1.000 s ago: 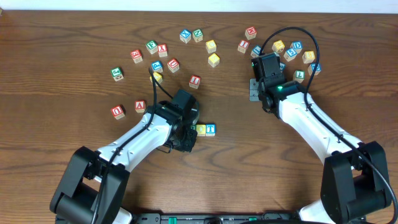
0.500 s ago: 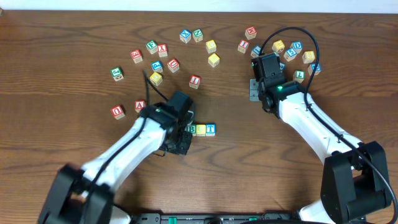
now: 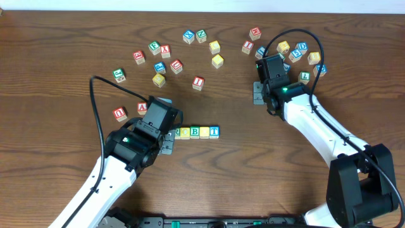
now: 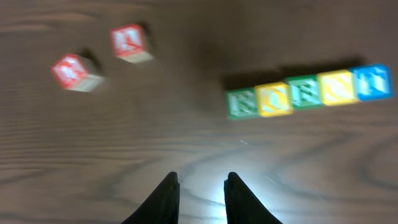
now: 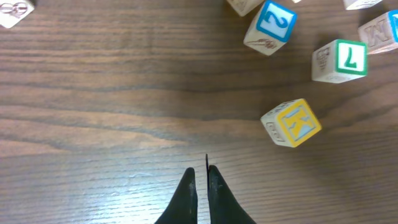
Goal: Spell out ROBOT
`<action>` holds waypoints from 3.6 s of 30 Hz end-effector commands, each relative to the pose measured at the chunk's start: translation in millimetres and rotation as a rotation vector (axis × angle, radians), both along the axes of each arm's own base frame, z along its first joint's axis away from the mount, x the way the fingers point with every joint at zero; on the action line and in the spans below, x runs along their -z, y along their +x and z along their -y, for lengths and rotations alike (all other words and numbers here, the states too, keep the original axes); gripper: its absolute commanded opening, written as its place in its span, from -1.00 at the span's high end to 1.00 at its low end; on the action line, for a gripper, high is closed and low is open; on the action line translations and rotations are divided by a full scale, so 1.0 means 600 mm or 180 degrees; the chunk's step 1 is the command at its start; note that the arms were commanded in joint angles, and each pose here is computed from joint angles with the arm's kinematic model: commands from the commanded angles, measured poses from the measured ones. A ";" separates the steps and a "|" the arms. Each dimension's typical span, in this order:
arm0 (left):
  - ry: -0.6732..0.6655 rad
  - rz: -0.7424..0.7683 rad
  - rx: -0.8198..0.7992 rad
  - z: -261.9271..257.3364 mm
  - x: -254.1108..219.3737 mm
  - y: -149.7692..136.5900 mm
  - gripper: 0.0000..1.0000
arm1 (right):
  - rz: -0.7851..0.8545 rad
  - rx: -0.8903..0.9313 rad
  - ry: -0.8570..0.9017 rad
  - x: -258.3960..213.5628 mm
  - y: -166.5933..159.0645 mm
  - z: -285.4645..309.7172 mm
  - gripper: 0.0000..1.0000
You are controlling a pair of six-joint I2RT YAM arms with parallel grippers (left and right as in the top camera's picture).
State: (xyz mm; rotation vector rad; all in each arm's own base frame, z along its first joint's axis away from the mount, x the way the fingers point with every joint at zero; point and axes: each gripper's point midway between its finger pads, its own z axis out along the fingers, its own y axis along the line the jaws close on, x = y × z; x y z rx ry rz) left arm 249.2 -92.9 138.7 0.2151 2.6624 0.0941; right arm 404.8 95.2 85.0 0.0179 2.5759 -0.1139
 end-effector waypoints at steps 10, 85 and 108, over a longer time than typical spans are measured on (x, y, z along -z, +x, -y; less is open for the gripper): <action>0.0448 0.0043 -0.0556 -0.068 0.035 0.054 0.49 | -0.0124 -0.0286 0.0304 -0.011 -0.017 -0.045 0.97; -0.0535 -0.0659 -0.0380 -0.050 0.174 0.048 0.63 | -0.0214 -0.0610 0.0108 -0.005 -0.040 -0.075 0.98; -0.0549 -0.0588 -0.0127 -0.004 0.191 0.064 0.63 | -0.0197 -0.0610 0.0115 -0.006 -0.038 -0.076 0.98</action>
